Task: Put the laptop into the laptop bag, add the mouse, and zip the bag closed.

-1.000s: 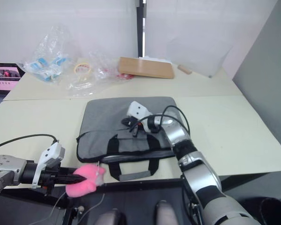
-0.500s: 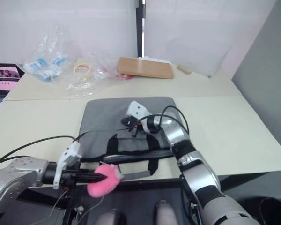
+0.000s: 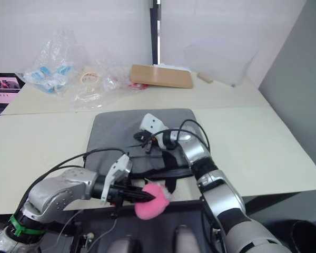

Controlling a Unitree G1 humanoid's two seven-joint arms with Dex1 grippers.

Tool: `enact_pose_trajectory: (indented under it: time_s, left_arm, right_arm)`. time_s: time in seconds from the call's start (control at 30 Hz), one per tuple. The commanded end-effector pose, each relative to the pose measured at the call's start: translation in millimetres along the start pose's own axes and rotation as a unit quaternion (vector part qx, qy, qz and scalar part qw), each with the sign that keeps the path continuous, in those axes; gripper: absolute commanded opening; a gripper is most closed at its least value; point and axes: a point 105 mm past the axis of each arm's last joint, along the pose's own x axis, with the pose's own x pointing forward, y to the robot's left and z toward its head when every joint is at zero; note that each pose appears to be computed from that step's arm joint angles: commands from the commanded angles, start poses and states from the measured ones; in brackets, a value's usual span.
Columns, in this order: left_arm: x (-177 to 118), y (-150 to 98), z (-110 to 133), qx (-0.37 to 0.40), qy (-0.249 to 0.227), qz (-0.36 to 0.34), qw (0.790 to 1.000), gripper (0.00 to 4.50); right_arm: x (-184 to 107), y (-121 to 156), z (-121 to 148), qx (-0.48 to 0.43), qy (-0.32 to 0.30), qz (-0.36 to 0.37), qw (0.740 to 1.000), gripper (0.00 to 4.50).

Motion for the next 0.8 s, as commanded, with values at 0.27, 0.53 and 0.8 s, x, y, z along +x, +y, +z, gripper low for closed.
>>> enact_pose_trajectory:
  time_s: [0.27, 0.53, 0.8]
  left_arm:
    - [14, -8, 10, 0.019, -0.011, -0.046, 0.999, 0.04]
    - [-38, -8, -1, -0.003, -0.025, 0.039, 0.999, 1.99]
    - [-107, -27, -7, -0.006, -0.016, 0.137, 0.990, 4.41]
  right_arm:
    - [1, 22, -53, 0.058, 0.080, 0.018, 0.995, 0.00]
    - [1, 20, -50, 0.059, 0.075, 0.017, 0.995, 0.00]
    - [0, 13, -41, 0.058, 0.057, 0.008, 0.997, 0.00]
